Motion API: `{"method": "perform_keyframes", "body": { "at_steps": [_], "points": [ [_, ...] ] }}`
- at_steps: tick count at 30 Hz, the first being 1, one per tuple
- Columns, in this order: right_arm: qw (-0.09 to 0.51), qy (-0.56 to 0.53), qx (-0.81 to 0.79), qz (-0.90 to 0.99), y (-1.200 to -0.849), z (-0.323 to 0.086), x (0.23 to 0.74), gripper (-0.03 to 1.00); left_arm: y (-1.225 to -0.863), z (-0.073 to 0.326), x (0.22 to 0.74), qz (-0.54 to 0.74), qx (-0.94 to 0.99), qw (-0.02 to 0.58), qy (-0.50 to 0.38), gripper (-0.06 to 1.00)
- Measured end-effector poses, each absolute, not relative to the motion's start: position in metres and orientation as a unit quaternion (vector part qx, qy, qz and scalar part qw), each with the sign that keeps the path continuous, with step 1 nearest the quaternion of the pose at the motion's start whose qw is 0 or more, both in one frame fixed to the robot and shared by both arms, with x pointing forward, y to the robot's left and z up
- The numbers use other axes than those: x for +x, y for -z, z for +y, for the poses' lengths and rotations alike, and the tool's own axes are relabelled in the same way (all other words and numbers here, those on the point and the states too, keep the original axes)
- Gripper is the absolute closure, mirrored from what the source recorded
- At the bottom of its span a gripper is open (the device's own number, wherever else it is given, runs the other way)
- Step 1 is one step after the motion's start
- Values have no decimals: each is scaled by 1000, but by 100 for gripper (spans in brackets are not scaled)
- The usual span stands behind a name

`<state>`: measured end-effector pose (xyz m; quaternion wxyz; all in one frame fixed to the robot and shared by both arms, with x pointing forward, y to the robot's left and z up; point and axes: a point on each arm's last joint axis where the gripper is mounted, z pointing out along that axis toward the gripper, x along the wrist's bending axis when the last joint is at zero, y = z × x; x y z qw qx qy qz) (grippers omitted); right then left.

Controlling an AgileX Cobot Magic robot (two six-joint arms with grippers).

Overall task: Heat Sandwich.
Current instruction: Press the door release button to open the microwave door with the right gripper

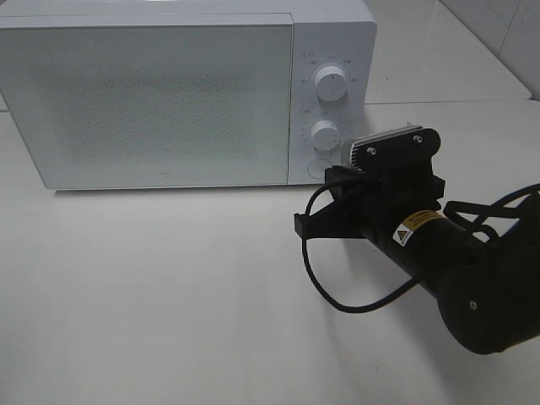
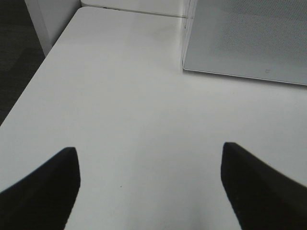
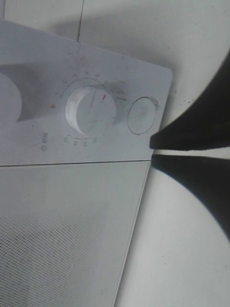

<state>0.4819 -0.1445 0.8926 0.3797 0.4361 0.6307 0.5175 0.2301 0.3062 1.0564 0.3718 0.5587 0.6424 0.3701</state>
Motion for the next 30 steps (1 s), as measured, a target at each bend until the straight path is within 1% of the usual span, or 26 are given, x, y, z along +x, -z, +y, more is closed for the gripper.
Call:
{"method": "perform_keyframes", "body": {
  "at_steps": [6, 9, 10, 14, 15, 16, 19, 20, 23, 24, 25, 28, 29, 30],
  "points": [
    [379, -515, 438, 632, -899, -154, 470, 91, -1056, 306, 230, 642, 559, 372, -370, 18],
    [384, -513, 453, 620, -918, -163, 464, 92, -1056, 306, 230, 642, 559, 372, -370, 18],
    [384, -513, 453, 620, -918, -163, 464, 92, -1056, 306, 230, 642, 559, 372, -370, 18],
    [385, -454, 471, 651, -937, -174, 455, 92, -1056, 306, 230, 642, 559, 372, -370, 18],
    [385, -454, 471, 651, -937, -174, 455, 92, -1056, 306, 230, 642, 559, 372, -370, 18],
    [391, -427, 473, 664, -946, -181, 451, 92, -1056, 306, 230, 642, 559, 372, -370, 18],
    [373, -383, 490, 688, -952, -192, 444, 92, -1056, 306, 230, 642, 559, 372, -370, 18],
    [373, -383, 490, 688, -952, -192, 444, 92, -1056, 306, 230, 642, 559, 372, -370, 18],
    [326, -334, 525, 711, -951, -207, 438, 92, -1056, 306, 230, 642, 559, 372, -370, 18],
    [291, -323, 535, 725, -950, -212, 434, 92, -1056, 306, 230, 642, 559, 372, -370, 18],
    [291, -323, 535, 725, -950, -212, 434, 92, -1056, 306, 230, 642, 559, 372, -370, 18],
    [245, -319, 532, 745, -949, -214, 428, 92, -1056, 306, 230, 642, 559, 372, -370, 18],
    [245, -319, 532, 745, -949, -214, 428, 92, -1056, 306, 230, 642, 559, 372, -370, 18],
    [222, -318, 529, 754, -948, -214, 426, 92, -1056, 306, 230, 642, 559, 372, -370, 18]
  ]
}}
